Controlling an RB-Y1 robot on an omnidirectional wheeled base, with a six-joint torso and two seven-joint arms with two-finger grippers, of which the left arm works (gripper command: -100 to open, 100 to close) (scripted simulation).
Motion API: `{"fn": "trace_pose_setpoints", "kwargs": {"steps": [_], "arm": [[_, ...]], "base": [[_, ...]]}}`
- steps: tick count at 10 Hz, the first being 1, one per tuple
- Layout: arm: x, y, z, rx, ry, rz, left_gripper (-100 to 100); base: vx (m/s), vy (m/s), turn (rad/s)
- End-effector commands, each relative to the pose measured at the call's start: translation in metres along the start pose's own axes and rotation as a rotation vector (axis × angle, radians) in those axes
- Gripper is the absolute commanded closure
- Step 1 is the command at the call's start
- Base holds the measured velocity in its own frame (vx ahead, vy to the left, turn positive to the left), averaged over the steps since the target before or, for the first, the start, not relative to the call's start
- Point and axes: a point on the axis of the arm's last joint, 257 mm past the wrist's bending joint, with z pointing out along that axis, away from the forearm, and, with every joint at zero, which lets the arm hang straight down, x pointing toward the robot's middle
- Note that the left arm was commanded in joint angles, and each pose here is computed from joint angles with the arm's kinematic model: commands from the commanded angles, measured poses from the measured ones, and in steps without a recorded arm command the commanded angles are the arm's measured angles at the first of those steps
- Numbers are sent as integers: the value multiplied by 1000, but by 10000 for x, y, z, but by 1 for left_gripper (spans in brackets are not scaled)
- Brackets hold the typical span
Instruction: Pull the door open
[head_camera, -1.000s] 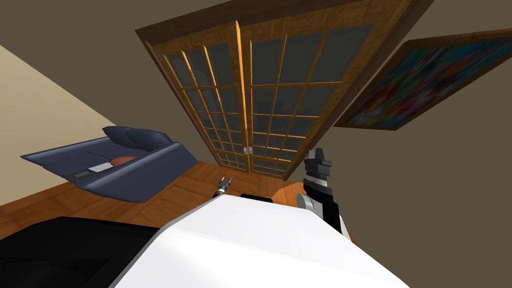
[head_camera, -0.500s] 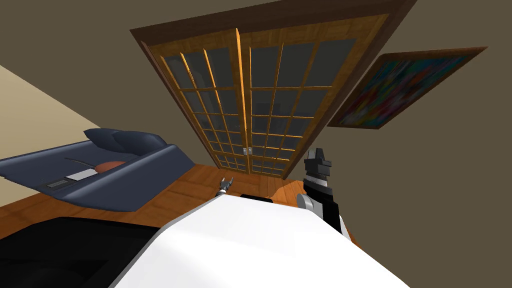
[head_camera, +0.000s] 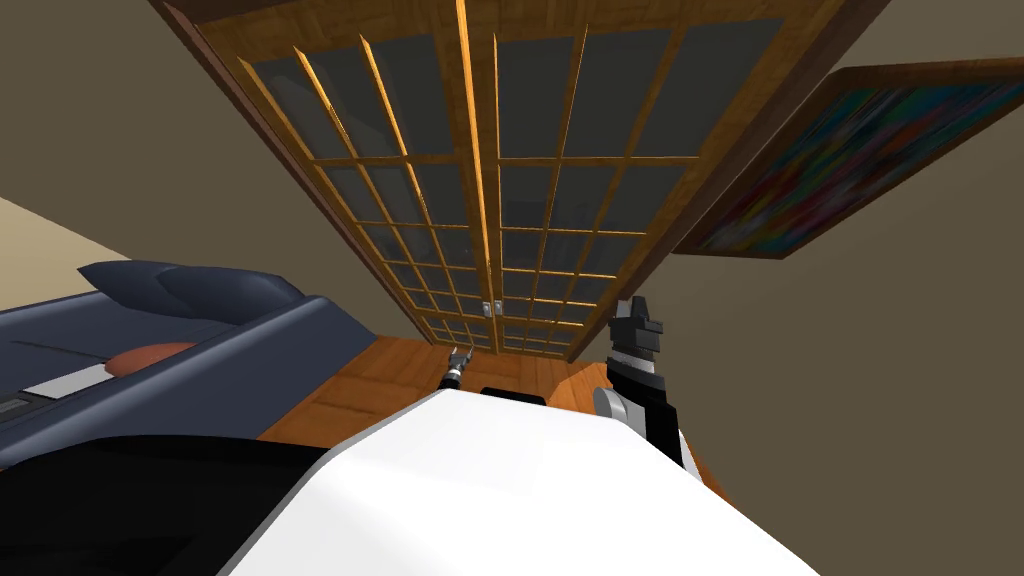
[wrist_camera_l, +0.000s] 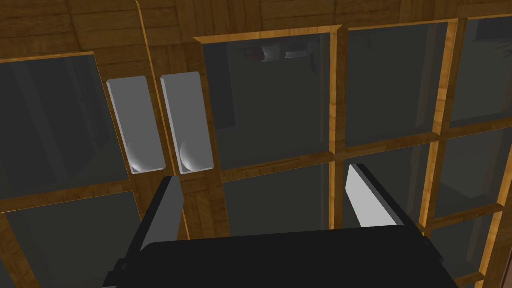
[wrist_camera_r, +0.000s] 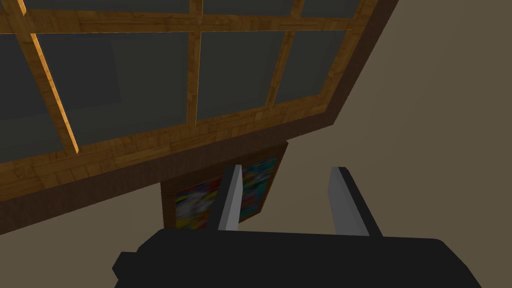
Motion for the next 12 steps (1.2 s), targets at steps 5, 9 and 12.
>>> {"fn": "trace_pose_setpoints", "kwargs": {"steps": [5,9,12], "arm": [[-341,-332,291,33,-72,-19,-100],[-654,-577,496,62,-136,-33,-100],[-902,-753,633,84,-185,-43,-100]], "base": [[131,43,-44],[119,40,-53],[185,34,-53]]}}
